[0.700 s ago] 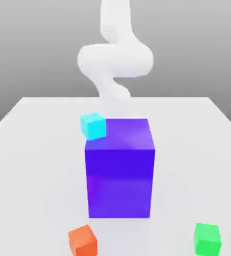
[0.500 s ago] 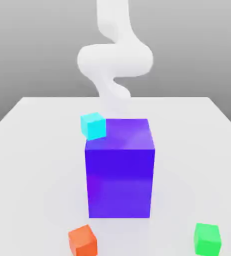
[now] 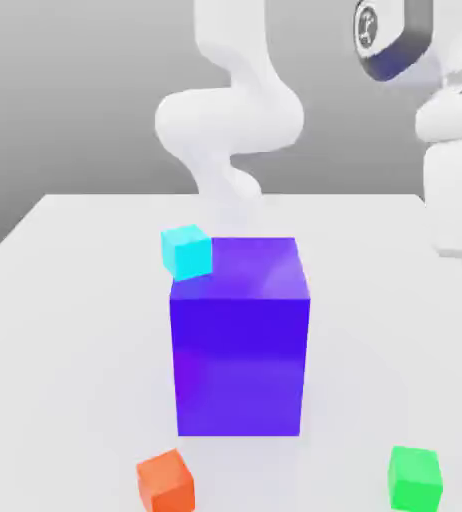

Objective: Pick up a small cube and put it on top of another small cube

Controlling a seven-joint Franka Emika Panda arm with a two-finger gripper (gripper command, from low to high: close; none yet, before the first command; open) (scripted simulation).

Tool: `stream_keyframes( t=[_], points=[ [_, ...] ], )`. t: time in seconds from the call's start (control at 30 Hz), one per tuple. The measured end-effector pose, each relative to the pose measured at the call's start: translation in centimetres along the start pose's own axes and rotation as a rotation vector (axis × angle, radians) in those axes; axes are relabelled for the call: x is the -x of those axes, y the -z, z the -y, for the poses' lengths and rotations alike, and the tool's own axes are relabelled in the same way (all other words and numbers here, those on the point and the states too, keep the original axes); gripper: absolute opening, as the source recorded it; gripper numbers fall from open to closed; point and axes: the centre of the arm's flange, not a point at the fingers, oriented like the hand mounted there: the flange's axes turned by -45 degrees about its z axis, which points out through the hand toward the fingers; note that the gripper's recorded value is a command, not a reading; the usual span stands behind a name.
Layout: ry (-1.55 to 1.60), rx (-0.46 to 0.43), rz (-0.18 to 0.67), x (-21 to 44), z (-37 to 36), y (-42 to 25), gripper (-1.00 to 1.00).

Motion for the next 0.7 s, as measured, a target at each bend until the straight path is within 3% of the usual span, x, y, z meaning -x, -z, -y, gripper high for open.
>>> stream_keyframes(
  t=[0.3,0.43,0.47,0.7],
  points=[
    [0.337,-0.129,0.17,-0.5,9.0,-15.8,0.0],
    [0.383,-0.147,0.192,0.6,10.9,-22.0,0.0],
    [0.385,-0.148,0.192,0.9,11.1,-23.4,-1.0],
    [0.386,-0.149,0.194,1.0,11.2,-23.7,-1.0]
  ],
)
